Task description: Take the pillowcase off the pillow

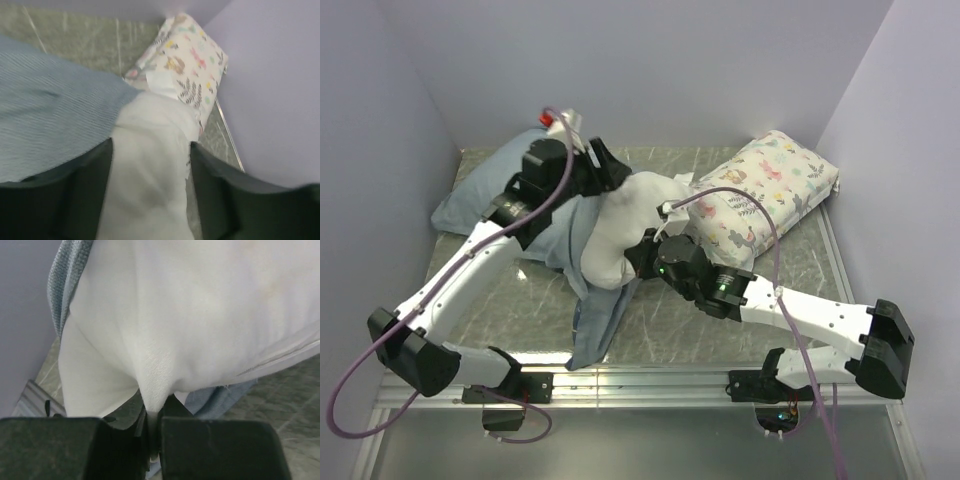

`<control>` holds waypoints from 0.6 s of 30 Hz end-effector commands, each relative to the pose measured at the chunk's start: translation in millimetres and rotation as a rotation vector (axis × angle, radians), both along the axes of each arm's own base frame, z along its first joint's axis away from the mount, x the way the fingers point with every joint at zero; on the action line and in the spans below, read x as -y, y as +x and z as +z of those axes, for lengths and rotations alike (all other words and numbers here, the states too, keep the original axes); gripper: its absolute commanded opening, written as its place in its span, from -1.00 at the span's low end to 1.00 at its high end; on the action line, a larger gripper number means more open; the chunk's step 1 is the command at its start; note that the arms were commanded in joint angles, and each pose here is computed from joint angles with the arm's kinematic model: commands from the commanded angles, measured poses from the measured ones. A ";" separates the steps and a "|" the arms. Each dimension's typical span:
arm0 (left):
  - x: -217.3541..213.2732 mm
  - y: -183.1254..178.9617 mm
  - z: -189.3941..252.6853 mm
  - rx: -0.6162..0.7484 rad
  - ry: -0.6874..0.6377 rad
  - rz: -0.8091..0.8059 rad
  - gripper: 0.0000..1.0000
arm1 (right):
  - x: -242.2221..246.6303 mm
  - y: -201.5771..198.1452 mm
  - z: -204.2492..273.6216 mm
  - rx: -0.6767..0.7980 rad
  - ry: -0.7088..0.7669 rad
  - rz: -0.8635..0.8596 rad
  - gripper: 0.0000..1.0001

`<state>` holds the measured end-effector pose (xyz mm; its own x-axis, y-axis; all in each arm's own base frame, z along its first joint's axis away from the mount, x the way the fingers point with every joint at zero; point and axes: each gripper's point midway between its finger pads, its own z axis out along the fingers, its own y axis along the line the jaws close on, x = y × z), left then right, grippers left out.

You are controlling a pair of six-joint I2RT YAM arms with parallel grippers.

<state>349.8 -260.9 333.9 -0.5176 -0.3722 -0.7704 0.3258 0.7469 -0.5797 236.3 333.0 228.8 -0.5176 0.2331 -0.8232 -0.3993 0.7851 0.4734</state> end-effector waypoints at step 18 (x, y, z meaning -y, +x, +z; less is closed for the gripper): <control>-130.5 59.4 -36.9 -0.050 0.353 0.289 0.60 | 25.9 21.8 99.6 0.188 -0.064 -0.052 -1.00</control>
<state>411.4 -136.3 297.3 -0.4721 -0.2680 -0.8398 0.0536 0.9422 -0.3308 245.8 309.0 280.5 -0.4334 0.1294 -0.8918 -0.4284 0.8411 0.3303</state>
